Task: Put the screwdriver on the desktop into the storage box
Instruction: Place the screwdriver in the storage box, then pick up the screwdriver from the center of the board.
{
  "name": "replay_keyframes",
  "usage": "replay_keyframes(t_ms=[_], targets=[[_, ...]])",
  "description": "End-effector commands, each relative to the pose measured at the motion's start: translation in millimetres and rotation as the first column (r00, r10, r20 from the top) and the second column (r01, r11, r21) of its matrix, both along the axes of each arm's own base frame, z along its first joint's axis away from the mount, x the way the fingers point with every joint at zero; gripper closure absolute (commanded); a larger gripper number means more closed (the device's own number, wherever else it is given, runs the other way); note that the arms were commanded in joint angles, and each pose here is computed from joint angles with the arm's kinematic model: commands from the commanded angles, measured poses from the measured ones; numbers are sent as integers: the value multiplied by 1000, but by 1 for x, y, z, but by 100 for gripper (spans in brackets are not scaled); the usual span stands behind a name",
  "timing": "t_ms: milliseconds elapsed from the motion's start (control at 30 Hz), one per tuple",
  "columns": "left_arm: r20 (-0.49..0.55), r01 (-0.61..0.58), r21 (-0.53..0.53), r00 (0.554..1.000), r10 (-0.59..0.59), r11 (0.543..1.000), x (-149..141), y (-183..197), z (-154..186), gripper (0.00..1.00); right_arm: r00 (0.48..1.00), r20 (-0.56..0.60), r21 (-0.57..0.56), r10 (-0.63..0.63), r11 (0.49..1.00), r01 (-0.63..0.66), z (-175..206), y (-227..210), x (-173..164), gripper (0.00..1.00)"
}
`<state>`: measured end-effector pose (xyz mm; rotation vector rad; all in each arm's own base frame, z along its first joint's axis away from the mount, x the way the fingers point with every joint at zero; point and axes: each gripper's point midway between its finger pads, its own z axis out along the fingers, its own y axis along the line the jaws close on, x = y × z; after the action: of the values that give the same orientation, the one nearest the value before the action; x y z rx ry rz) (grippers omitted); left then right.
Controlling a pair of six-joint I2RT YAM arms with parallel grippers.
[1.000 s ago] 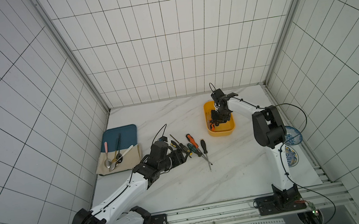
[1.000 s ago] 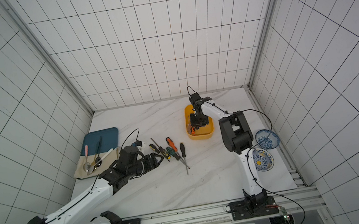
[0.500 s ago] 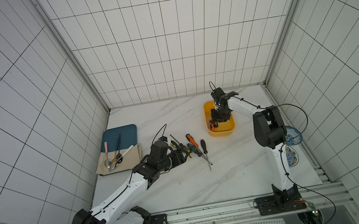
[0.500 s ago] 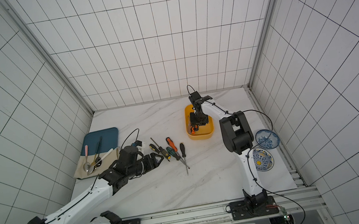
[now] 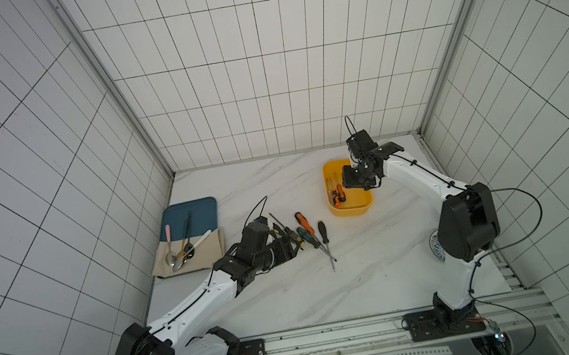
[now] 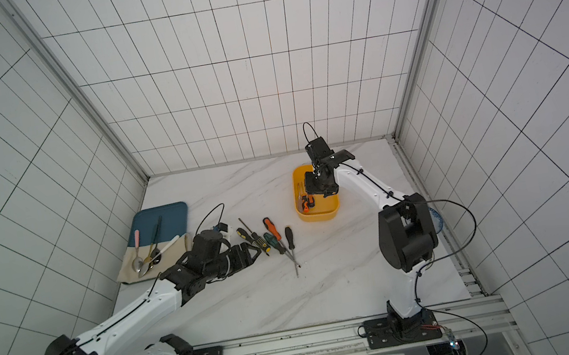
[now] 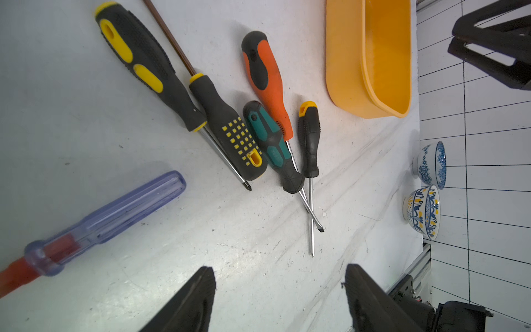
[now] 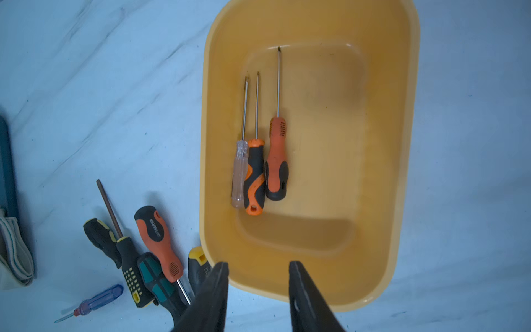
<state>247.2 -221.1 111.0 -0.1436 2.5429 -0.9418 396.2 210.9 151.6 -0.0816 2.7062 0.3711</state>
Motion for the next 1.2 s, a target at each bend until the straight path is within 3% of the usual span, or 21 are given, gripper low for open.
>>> replay_keyframes(t_ms=[0, 533, 900, 1167], targets=[[32, 44, -2, 999, -44, 999, 6, -16, 11, 25, 1000, -10, -12, -14, 1000, 13, -6, -5, -20, 61], [-27, 173, 81, 985, -172, 982, 23, -74, -4, 37, 998, 30, 10, -54, 998, 54, -17, -44, -101, 61], [-110, 181, 191, 981, -162, 965, 46, -100, -35, 46, 997, 30, 17, -64, 998, 64, -21, -47, -107, 61], [-139, 191, 230, 977, -163, 954, 57, -112, -54, 47, 998, 14, 13, -65, 998, 65, -30, -46, -107, 61]])
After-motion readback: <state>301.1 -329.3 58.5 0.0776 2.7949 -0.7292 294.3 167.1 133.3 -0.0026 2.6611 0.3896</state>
